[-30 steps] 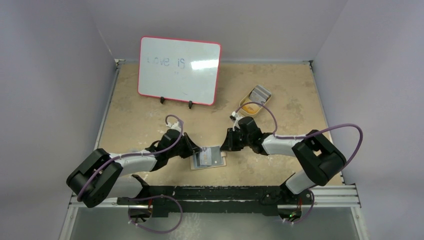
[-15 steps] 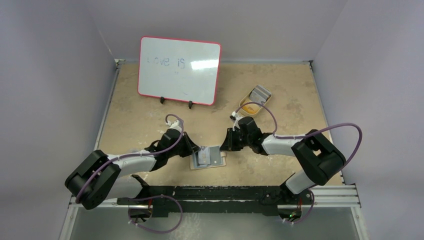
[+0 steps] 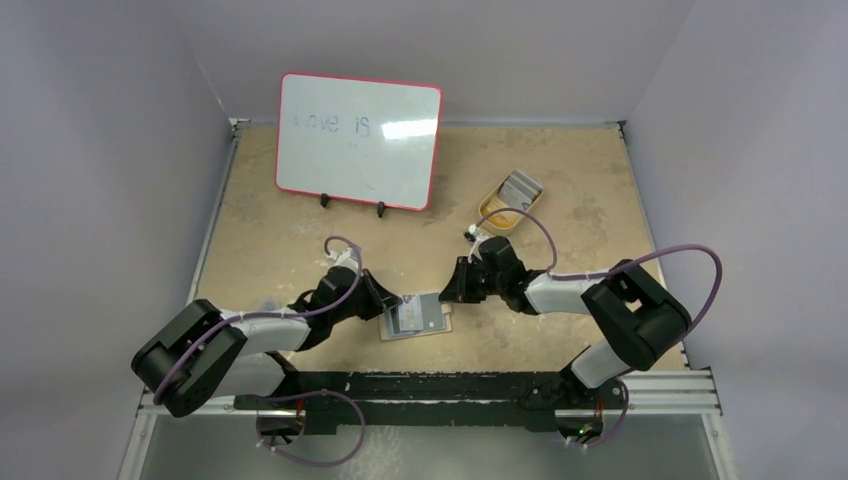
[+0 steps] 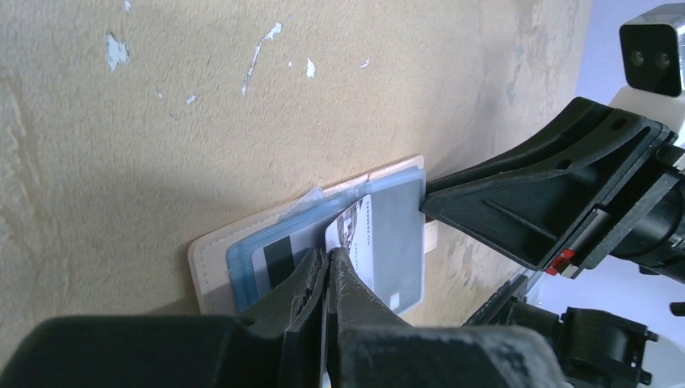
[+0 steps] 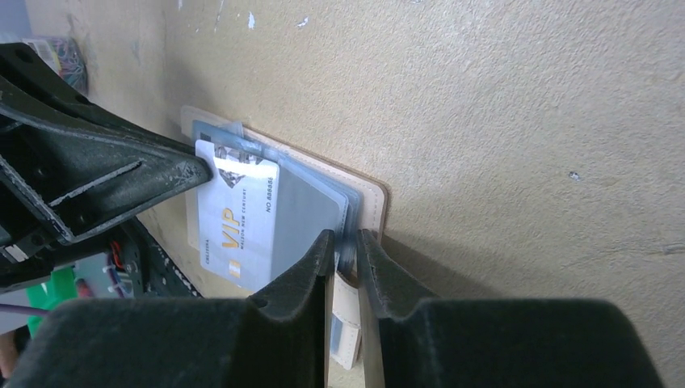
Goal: Put the credit cards into the card holder
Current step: Insert the credit card into the card holder.
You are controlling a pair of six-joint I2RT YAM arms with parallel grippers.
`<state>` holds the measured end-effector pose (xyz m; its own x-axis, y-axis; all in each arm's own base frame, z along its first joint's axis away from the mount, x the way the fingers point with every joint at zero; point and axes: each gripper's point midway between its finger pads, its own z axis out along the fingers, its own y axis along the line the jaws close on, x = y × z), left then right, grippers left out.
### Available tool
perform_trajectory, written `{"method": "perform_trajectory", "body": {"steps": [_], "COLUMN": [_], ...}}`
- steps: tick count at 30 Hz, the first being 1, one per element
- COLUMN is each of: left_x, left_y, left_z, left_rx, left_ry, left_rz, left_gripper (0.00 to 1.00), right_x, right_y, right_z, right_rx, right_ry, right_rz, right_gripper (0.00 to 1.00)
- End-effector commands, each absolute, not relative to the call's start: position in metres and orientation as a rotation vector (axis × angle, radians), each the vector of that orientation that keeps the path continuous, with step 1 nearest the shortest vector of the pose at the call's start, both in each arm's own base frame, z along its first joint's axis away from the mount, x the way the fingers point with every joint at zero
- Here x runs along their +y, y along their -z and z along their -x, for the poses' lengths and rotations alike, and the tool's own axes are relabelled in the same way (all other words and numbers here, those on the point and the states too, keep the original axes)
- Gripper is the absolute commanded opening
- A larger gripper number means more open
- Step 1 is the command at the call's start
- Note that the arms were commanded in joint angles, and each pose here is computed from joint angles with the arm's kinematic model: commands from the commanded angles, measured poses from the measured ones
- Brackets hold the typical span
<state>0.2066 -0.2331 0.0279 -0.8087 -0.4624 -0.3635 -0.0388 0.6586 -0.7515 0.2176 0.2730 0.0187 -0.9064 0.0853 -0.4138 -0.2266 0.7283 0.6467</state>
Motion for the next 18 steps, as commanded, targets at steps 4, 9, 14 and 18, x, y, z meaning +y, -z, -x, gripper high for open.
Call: {"method": "perform_trajectory", "body": {"steps": [4,9,14,18], "left_x": [-0.238,-0.238,-0.231,-0.223], "left_y": [-0.031,-0.025,-0.019,-0.019], "left_z": [-0.202,-0.206,-0.211,-0.215], "left_rx": [2.308,2.298,2.288,2.262], "left_ry": [1.076,1.04,0.985,0.931], "left_rz": [0.434,0.446,0.466,0.484], "left_gripper": [0.0,0.0,0.0,0.0], "right_x": [0.267,0.267,0.264,0.263], "right_y": [-0.004,-0.008,-0.008,-0.009], "right_z": [-0.212,-0.213,-0.212,-0.209], "right_rx": [2.56,2.546,2.545,2.543], "right_ry": [-0.968,-0.973,-0.967,-0.982], "right_rz": [0.039,0.018,-0.005,-0.026], "right_gripper": [0.19,0.19,0.18,0.17]}}
